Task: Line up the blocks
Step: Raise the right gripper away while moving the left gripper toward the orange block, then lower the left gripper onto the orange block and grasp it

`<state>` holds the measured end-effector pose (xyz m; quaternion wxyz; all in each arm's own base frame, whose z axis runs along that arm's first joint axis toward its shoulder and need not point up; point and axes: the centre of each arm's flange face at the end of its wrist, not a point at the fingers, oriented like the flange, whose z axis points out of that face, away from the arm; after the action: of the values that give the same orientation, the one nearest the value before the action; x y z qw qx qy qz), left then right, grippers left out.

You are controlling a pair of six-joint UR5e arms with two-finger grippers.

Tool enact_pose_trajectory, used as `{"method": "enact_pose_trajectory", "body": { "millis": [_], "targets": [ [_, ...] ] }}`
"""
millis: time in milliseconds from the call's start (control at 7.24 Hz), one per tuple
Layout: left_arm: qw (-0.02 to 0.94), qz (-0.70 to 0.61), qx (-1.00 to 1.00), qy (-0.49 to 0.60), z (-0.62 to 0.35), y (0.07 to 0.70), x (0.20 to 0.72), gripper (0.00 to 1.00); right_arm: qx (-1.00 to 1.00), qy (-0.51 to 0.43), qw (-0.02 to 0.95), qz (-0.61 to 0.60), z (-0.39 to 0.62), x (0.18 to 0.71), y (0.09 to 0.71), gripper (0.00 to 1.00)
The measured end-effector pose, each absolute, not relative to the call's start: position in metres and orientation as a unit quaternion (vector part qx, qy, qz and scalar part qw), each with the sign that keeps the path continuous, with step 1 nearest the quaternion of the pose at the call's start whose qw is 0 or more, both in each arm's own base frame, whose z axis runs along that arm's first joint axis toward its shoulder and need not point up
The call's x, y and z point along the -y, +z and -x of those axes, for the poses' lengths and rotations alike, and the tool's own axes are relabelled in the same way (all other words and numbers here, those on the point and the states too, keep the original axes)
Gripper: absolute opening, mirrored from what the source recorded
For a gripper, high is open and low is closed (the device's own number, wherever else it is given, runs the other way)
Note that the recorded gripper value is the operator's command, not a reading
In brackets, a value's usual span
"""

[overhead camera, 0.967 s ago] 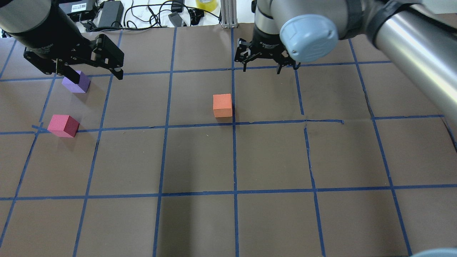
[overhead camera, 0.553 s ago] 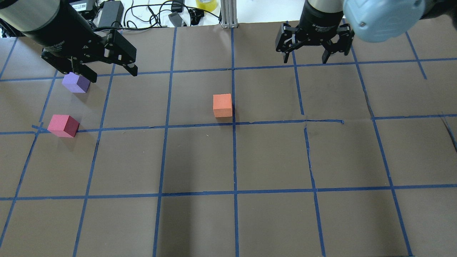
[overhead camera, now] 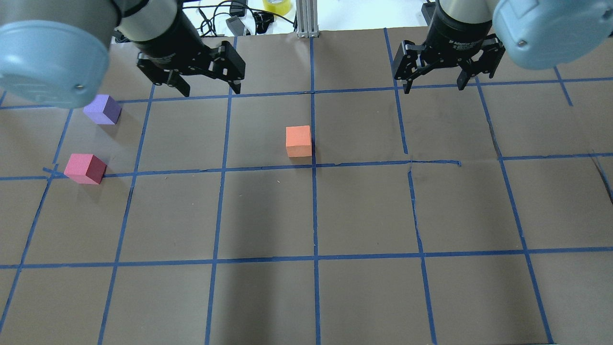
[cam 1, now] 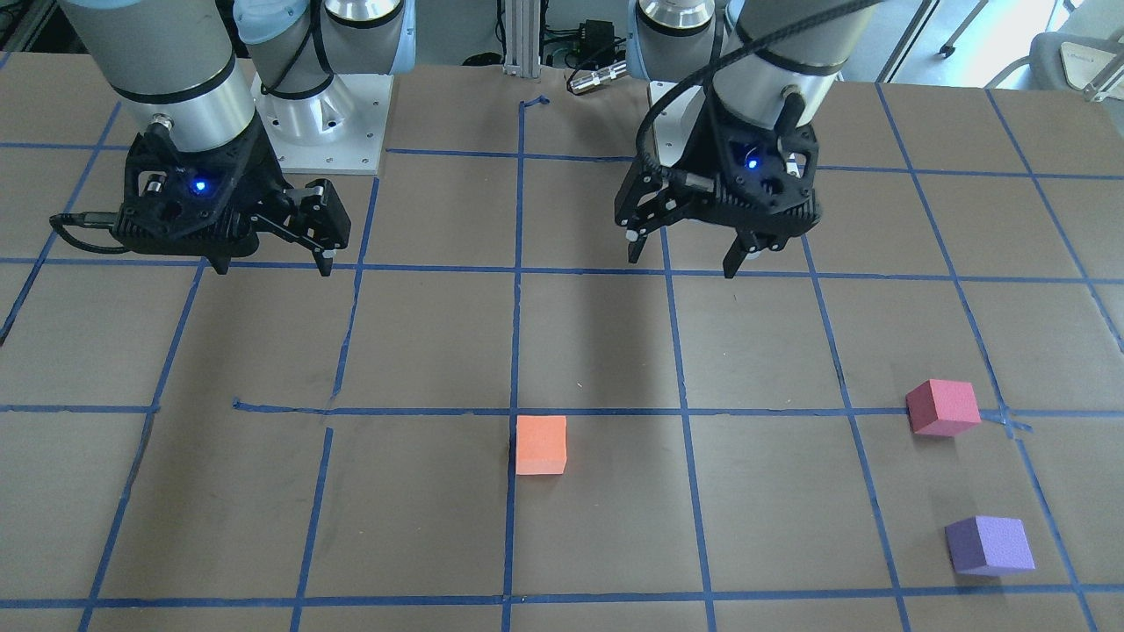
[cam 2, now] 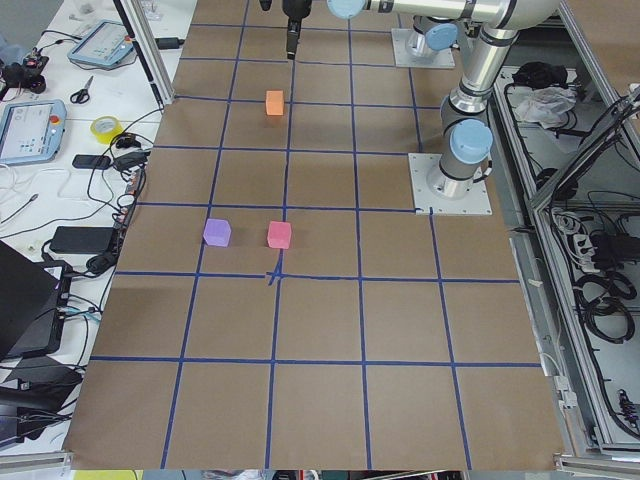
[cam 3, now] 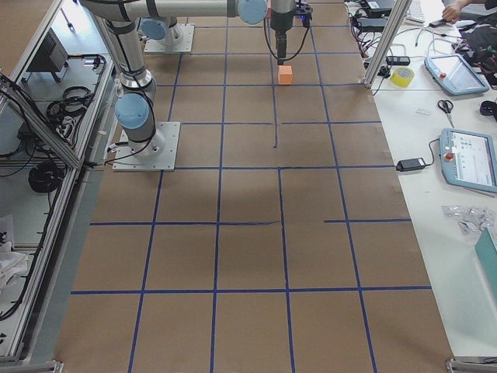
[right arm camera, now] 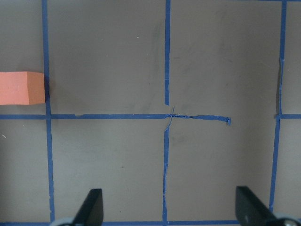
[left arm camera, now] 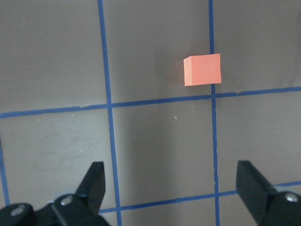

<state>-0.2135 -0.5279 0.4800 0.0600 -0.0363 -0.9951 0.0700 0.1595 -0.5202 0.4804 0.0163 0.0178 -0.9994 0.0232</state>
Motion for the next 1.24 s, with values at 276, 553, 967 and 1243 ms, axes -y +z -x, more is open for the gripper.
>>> {"method": "enact_pose_trajectory", "body": {
  "millis": [276, 553, 967, 1243],
  "targets": [
    [0.058, 0.045, 0.995, 0.071, 0.248, 0.432, 0.556, 1.00, 0.999, 0.018, 0.018, -0.037, -0.156, 0.503, 0.474, 1.00],
    [0.054, 0.042, 0.996, 0.049, 0.266, 0.383, 0.574, 1.00, 0.999, 0.016, 0.018, -0.041, -0.140, 0.504, 0.473, 1.00],
    [0.056, 0.037, 0.997, 0.046, 0.284, 0.303, 0.605, 1.00, 0.999, 0.024, 0.016, -0.030, -0.129, 0.497, 0.485, 1.00],
    [0.054, 0.032, 0.997, 0.039, 0.295, 0.258, 0.616, 1.00, 0.999, 0.035, 0.011, -0.033, -0.132, 0.490, 0.495, 1.00]
  ]
}}
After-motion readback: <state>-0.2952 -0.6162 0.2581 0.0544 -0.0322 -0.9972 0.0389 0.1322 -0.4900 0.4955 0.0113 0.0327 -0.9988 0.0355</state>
